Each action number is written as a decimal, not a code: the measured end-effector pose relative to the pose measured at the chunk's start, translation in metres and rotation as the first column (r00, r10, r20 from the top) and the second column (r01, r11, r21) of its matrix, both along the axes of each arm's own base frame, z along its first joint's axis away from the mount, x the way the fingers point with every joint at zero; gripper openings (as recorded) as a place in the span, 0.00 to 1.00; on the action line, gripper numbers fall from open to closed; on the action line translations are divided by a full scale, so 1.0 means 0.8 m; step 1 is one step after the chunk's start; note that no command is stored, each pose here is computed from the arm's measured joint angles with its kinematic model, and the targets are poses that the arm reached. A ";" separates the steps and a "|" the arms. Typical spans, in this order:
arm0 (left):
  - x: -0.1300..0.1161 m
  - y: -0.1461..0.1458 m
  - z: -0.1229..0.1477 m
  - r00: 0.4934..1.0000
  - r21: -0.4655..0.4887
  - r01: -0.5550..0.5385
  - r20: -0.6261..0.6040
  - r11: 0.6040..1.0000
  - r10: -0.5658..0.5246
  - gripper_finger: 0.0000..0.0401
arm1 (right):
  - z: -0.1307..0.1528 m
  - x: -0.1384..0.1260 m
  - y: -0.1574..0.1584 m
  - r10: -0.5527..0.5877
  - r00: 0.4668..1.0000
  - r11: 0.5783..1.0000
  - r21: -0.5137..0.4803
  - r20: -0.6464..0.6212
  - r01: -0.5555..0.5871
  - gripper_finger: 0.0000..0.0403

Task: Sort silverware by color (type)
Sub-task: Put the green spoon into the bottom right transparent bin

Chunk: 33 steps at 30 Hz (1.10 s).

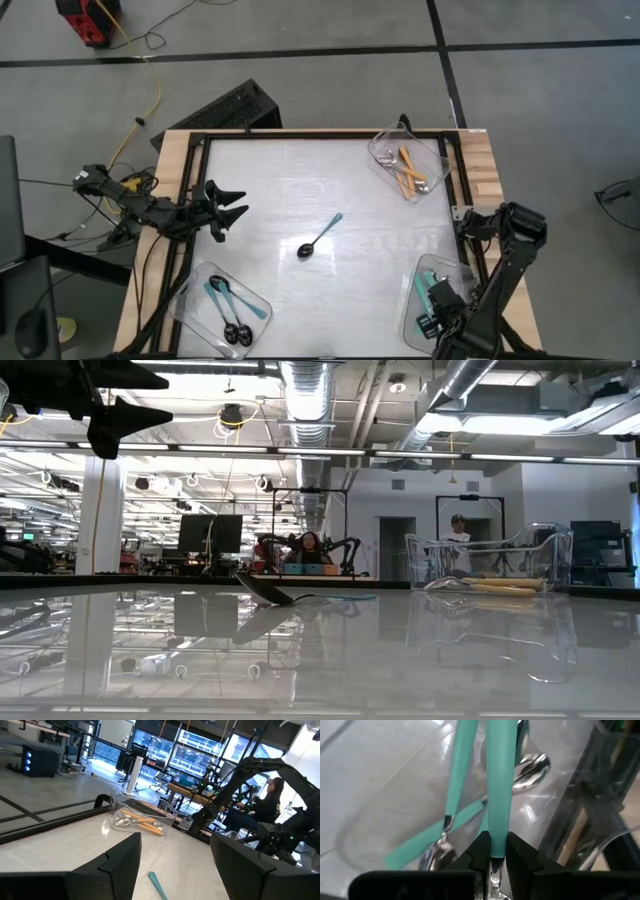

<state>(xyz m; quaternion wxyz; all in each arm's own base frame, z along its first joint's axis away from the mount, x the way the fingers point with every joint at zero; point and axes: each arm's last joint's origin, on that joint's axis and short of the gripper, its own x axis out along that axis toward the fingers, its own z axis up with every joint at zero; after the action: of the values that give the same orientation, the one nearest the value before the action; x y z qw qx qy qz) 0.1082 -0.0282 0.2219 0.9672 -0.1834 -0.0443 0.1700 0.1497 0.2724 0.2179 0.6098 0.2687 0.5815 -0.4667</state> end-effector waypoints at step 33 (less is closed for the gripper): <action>0.000 0.001 0.001 1.000 0.000 -0.027 0.004 1.000 0.027 0.56 | -0.064 0.001 -0.016 0.008 0.999 0.999 0.033 0.050 -0.010 0.16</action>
<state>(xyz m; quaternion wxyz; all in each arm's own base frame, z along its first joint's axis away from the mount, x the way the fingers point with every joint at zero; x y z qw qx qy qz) 0.1079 -0.0275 0.2224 0.9647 -0.1833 -0.0487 0.1827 0.1507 0.2598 0.1666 0.6216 0.2877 0.5750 -0.4475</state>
